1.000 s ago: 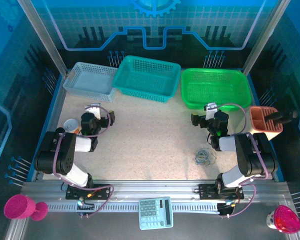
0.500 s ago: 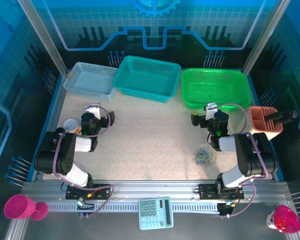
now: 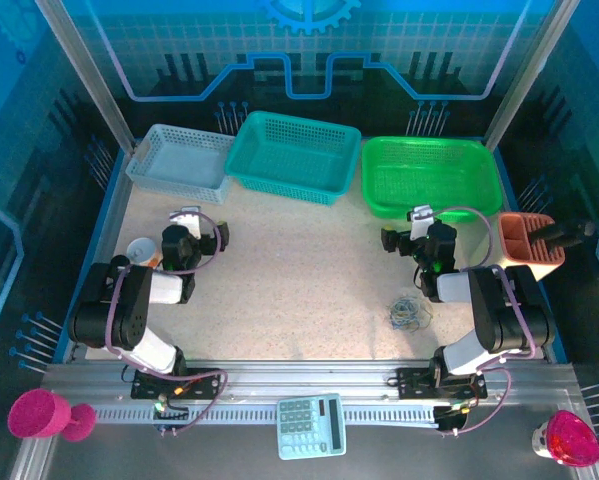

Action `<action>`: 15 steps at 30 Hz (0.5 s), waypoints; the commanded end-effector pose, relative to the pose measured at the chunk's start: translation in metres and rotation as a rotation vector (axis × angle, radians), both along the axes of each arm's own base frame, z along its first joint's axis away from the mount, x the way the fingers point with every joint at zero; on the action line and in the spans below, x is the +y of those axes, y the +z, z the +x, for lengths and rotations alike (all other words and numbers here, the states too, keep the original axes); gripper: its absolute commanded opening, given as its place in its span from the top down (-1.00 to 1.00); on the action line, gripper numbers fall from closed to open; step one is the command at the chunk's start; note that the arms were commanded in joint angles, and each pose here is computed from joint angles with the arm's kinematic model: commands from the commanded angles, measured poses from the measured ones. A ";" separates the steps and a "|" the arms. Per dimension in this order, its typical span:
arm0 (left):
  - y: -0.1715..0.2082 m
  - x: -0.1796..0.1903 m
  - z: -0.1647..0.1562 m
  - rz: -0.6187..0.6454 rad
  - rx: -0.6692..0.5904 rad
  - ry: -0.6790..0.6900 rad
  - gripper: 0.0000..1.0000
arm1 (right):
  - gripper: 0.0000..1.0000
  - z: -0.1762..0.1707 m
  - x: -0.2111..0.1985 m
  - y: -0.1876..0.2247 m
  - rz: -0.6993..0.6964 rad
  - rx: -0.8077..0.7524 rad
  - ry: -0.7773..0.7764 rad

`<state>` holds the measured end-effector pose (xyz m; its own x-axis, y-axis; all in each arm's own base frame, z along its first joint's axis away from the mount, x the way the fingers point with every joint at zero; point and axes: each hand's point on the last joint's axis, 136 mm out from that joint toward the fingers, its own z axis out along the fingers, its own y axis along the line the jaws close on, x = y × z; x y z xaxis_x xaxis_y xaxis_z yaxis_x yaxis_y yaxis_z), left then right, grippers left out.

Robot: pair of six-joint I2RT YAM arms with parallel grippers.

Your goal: Untangle the cables

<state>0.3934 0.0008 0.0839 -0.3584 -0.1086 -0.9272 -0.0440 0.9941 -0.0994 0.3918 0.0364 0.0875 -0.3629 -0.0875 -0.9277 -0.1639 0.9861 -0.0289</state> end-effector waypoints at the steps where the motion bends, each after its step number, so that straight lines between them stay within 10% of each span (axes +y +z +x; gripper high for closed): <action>1: 0.015 0.000 0.004 0.010 -0.057 -0.003 -0.98 | -0.99 0.007 0.000 0.012 0.005 -0.039 0.018; 15: 0.081 0.026 -0.004 -0.032 -0.078 0.176 -0.99 | -0.99 -0.017 -0.028 0.122 0.125 0.020 -0.261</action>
